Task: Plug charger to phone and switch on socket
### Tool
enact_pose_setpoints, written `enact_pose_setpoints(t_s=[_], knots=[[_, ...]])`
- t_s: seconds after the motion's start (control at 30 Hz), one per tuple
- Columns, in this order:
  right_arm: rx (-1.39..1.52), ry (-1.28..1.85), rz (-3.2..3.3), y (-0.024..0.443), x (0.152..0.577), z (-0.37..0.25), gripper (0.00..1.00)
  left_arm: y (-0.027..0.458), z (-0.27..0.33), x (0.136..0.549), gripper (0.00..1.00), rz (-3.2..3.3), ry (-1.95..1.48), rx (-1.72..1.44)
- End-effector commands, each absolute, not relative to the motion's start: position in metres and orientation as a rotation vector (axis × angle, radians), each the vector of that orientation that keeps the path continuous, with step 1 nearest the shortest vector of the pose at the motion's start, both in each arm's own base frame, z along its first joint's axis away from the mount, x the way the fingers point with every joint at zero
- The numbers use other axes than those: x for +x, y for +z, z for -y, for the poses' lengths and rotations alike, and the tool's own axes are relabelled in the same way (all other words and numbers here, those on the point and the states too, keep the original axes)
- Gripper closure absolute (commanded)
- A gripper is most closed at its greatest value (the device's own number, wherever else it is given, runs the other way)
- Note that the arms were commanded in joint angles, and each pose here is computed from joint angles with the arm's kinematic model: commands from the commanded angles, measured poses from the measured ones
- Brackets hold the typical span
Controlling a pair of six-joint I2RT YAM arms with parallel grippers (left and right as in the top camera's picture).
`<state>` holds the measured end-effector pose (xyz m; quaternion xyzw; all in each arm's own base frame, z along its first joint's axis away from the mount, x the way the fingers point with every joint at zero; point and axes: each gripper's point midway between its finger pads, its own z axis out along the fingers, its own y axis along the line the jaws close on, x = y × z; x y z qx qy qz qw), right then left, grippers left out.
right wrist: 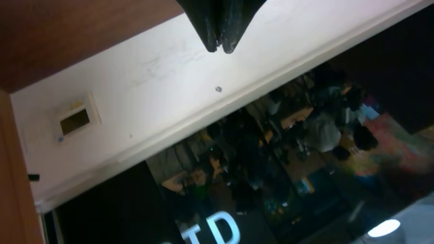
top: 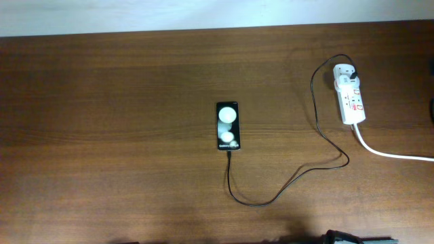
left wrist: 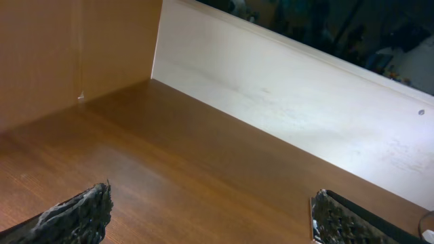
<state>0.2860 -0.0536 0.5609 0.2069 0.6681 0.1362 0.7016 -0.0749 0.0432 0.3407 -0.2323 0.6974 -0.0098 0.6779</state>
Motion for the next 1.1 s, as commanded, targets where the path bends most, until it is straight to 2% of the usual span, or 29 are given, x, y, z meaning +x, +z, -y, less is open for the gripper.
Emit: enact_pose_setpoints(t_s=[0.0,0.1,0.17,0.27,0.33,0.47,0.53,0.6,0.77,1.07], knots=[[0.387,0.297,-1.43,0.581,0.247,0.036,0.95,0.34,-0.044,-0.078,0.01,-1.555,-0.007,-0.524],[0.286,0.358,-1.401,0.582,0.211,0.005,0.95,0.345,-0.043,-0.077,0.01,-1.535,-0.019,-0.522],[0.212,0.408,-1.324,0.578,0.178,-0.012,0.95,0.361,-0.043,-0.059,0.01,-1.491,-0.035,-0.511],[0.159,0.406,-1.177,0.57,0.133,-0.018,0.88,0.371,-0.045,-0.005,0.01,-1.472,-0.039,-0.508],[0.097,0.423,-1.088,0.571,0.098,-0.028,0.92,0.365,-0.039,0.055,0.01,-1.483,-0.079,-0.469],[0.079,0.421,-1.034,0.574,0.072,-0.032,0.91,0.322,-0.029,0.152,0.01,-1.493,-0.143,-0.408],[0.076,0.42,-1.027,0.574,0.068,-0.032,0.91,0.275,-0.031,0.197,0.01,-1.508,-0.133,-0.403],[0.077,0.421,-1.029,0.574,0.068,-0.032,0.91,0.237,-0.033,0.222,0.01,-1.508,-0.131,-0.402],[0.066,0.418,-0.994,0.574,0.049,-0.034,0.91,0.177,-0.033,0.244,0.01,-1.525,-0.072,-0.344],[0.058,0.409,-0.947,0.566,0.031,-0.035,0.91,0.158,-0.033,0.244,0.01,-1.613,-0.019,-0.309]])
